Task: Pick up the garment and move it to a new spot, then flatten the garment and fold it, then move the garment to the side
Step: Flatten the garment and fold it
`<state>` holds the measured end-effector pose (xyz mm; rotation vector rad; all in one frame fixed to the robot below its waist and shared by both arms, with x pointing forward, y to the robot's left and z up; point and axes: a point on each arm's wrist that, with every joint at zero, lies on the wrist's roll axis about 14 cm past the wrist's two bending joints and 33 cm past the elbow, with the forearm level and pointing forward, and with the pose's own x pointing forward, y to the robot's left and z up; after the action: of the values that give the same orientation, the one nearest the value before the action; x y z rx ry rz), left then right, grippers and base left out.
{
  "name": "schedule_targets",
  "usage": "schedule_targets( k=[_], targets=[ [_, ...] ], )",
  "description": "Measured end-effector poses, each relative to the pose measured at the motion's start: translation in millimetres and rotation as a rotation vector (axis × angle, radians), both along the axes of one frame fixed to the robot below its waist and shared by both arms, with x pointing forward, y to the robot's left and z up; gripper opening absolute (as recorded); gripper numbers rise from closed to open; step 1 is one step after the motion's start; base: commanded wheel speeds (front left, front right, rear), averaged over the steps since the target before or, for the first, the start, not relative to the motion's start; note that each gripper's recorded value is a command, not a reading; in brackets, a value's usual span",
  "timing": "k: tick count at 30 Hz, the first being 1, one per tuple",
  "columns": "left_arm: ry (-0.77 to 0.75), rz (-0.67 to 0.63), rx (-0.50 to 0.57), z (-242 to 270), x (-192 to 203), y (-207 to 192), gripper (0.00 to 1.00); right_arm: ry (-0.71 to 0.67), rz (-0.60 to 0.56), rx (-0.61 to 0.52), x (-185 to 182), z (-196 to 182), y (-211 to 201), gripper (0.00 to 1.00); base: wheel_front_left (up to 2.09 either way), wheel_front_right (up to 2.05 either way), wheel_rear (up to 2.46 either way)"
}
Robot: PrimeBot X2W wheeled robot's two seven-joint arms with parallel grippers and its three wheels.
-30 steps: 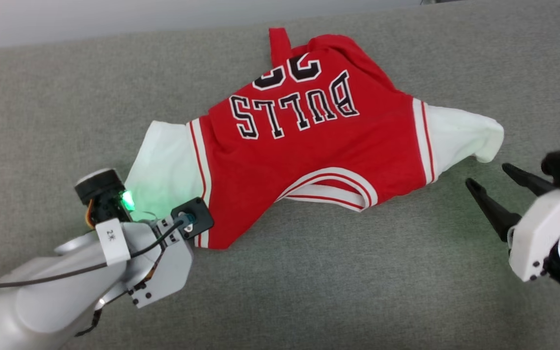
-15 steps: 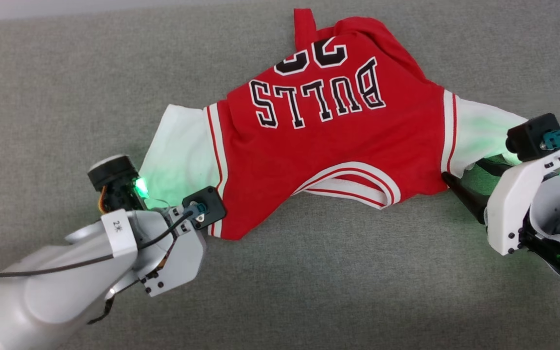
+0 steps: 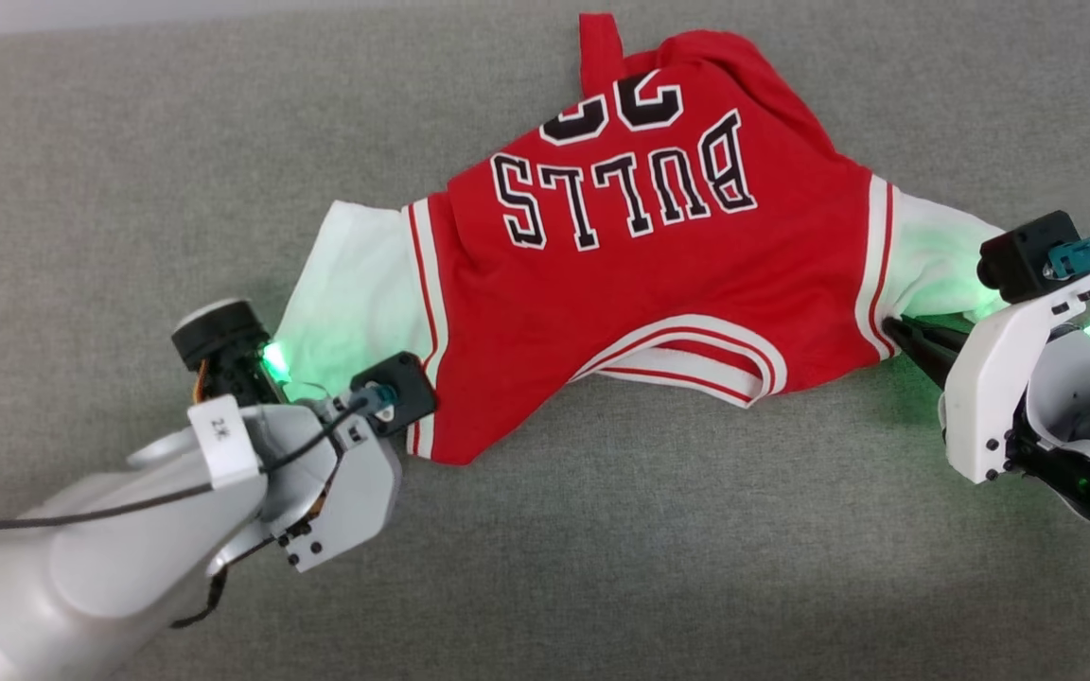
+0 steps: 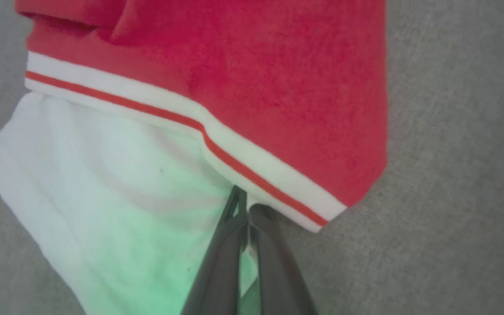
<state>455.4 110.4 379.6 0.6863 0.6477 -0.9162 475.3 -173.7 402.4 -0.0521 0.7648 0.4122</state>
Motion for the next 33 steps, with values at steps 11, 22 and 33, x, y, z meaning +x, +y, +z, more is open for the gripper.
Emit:
schedule_targets(
  k=[11,22,33],
  targets=[
    [-0.095,0.248,-0.349,72,39,3,0.0,-0.271,-0.13,0.138,30,90,-22,0.0,0.0,0.0,0.0],
    [-0.255,0.51,-0.779,184,101,14,0.0,-0.481,-0.252,0.405,93,199,-15,0.0,0.0,0.0,0.0],
    [-0.504,0.777,-1.054,287,202,50,0.0,-0.689,-0.349,0.562,185,290,7,0.0,0.0,0.0,0.0]
  ],
)
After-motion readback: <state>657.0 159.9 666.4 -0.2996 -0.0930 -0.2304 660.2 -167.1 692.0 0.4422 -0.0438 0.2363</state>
